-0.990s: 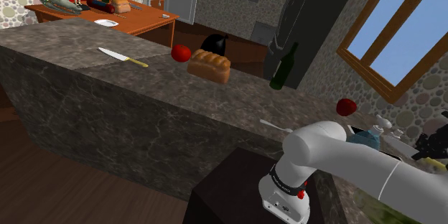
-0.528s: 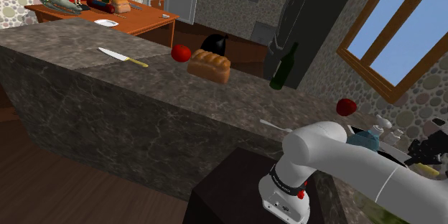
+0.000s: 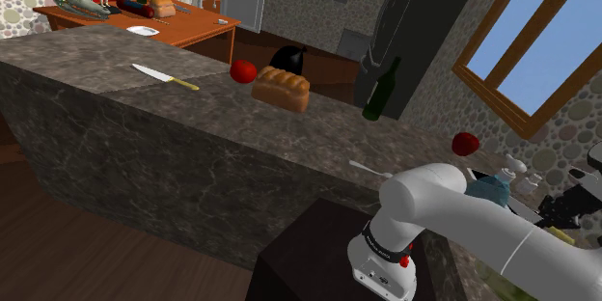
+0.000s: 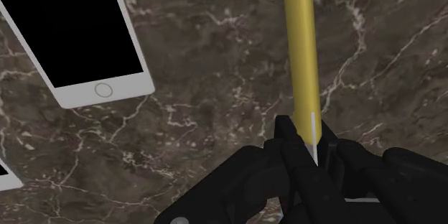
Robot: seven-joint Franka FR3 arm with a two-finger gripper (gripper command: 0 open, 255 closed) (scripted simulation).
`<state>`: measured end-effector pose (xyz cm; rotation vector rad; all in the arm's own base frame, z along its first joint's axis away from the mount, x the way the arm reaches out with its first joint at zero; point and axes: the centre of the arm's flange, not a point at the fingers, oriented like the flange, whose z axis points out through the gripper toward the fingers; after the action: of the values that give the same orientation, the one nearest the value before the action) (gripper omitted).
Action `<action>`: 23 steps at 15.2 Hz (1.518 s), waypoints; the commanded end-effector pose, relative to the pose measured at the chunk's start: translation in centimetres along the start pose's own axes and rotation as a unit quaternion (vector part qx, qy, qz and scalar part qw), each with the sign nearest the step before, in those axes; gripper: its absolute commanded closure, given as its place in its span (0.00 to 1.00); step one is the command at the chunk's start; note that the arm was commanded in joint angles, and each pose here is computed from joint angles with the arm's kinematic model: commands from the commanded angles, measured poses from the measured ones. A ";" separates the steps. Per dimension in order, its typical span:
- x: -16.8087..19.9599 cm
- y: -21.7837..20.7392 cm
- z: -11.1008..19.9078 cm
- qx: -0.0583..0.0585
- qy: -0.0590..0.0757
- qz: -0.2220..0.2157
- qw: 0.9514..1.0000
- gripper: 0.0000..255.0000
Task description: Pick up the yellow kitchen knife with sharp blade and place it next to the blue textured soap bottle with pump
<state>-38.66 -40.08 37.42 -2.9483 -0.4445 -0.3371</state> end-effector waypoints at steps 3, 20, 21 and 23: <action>-0.4 0.2 2.1 0.000 0.000 0.000 1.000 1.00; -0.9 0.4 3.8 0.000 0.000 0.000 1.000 0.00; -0.9 0.4 2.5 0.000 0.000 0.000 1.000 0.00; -0.9 0.4 -0.2 0.000 0.000 0.000 1.000 0.00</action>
<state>-39.24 -40.43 36.15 -2.9485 -0.4439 -0.3364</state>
